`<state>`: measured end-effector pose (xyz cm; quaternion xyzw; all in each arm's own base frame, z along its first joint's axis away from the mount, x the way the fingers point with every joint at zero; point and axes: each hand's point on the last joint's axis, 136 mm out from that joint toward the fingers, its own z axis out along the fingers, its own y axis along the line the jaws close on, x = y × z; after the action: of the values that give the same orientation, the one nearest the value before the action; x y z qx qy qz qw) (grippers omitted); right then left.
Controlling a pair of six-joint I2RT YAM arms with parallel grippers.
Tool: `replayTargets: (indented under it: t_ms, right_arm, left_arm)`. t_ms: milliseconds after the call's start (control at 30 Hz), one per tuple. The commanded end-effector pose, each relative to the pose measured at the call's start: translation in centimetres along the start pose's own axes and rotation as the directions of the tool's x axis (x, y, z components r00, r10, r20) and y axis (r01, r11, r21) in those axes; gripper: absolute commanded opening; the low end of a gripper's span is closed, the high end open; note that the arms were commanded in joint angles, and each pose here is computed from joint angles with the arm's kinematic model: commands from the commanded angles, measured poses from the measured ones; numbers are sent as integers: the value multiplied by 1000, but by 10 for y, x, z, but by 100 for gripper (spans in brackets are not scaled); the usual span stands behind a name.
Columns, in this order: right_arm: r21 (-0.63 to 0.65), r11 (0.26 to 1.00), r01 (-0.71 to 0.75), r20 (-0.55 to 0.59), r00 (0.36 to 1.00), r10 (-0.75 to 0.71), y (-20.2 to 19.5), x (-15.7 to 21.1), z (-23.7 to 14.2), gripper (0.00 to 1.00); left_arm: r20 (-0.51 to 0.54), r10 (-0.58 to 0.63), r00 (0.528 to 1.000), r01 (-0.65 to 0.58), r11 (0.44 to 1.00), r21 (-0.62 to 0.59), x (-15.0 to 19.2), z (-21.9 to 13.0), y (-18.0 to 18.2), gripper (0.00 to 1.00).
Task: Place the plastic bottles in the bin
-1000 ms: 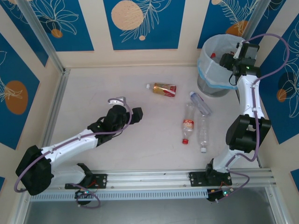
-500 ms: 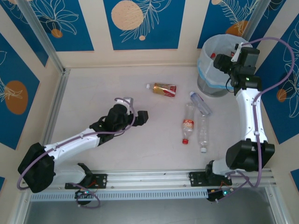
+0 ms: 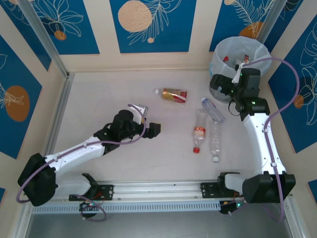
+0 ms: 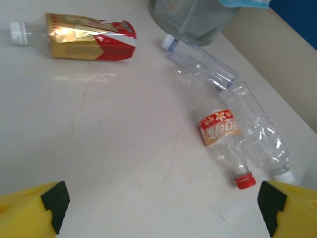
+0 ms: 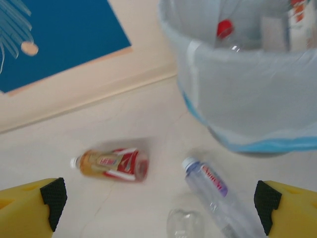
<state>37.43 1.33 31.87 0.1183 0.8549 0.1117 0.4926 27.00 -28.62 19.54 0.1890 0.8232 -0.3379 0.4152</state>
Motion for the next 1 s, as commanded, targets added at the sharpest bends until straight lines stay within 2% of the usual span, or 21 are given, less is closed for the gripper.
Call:
replayTargets:
  t_ms: [0, 167, 367, 467, 600, 833, 967]
  right_arm:
    - [23, 1000, -19, -87, 996, 21, 2, 36, -3, 100]
    - [41, 997, -72, -206, 975, 79, 4, 89, 2, 100]
    - [49, 996, -72, -416, 905, 86, 10, 166, 6, 100]
    - [67, 996, -60, -514, 854, 86, 9, 202, 5, 100]
    - [97, 995, 6, -596, 801, 53, 3, 233, -1, 100]
    - [128, 991, 46, -666, 745, 51, -1, 269, -13, 99]
    - [159, 987, 15, -677, 730, 97, -5, 290, -16, 100]
  left_arm:
    - [43, 90, 995, -95, 987, 127, -20, -11, -27, 99]
    - [18, 134, 991, -134, 968, 211, -14, -15, -42, 99]
    - [-7, 232, 973, -219, 925, 311, -6, -26, -60, 99]
    - [-37, 282, 959, -259, 920, 294, 2, -27, -55, 99]
    - [-80, 292, 953, -261, 925, 276, 10, -25, -49, 99]
    - [-163, 249, 955, -219, 958, 183, 21, -6, -30, 99]
    - [-152, 226, 962, -204, 967, 151, 20, 9, -31, 99]
